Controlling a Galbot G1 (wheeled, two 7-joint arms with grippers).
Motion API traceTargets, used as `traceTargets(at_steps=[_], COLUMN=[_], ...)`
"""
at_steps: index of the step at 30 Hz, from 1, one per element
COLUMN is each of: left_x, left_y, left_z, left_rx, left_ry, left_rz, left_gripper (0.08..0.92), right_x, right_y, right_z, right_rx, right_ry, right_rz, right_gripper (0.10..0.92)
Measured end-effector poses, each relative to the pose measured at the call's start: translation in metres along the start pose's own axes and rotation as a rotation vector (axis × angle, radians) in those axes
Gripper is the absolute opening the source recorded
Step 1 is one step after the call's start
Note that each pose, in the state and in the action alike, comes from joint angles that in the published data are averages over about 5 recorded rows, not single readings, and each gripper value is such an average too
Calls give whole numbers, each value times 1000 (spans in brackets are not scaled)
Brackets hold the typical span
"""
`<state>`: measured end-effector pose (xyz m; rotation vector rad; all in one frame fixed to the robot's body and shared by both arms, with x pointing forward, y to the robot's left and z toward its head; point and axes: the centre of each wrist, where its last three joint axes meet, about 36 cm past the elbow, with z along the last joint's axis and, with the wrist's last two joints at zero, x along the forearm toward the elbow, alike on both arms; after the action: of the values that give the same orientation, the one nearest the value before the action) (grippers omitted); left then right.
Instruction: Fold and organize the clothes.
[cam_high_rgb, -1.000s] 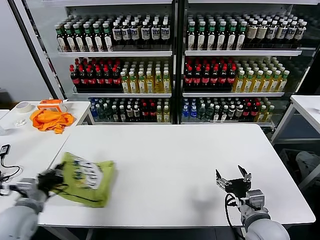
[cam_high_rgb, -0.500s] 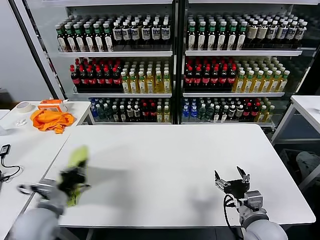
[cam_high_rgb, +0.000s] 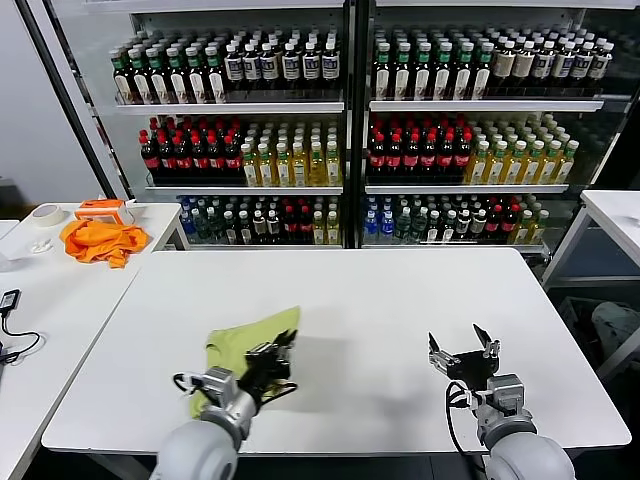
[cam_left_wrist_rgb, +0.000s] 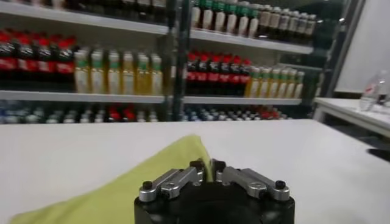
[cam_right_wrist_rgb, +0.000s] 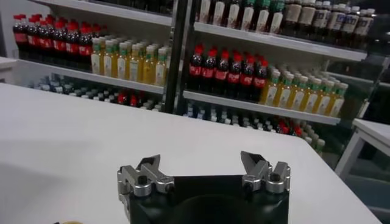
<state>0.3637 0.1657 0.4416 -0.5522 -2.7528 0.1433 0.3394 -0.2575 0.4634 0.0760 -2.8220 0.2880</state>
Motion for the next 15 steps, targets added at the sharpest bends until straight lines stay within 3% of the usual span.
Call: traceTargets(at_steps=[9,15], left_x=[-20,-16], left_y=[-23,-6], left_z=[0,-6], left_rx=[22,-33], left_ry=[-75,-140], left_rz=[62,33], left_gripper=[474,647], right_x=[-11,-22], right_y=[10,30], right_z=[-2,-6], right_rx=[8,-53], right_ry=[-7,14], right_rz=[-60,-177], right_gripper=[823,823])
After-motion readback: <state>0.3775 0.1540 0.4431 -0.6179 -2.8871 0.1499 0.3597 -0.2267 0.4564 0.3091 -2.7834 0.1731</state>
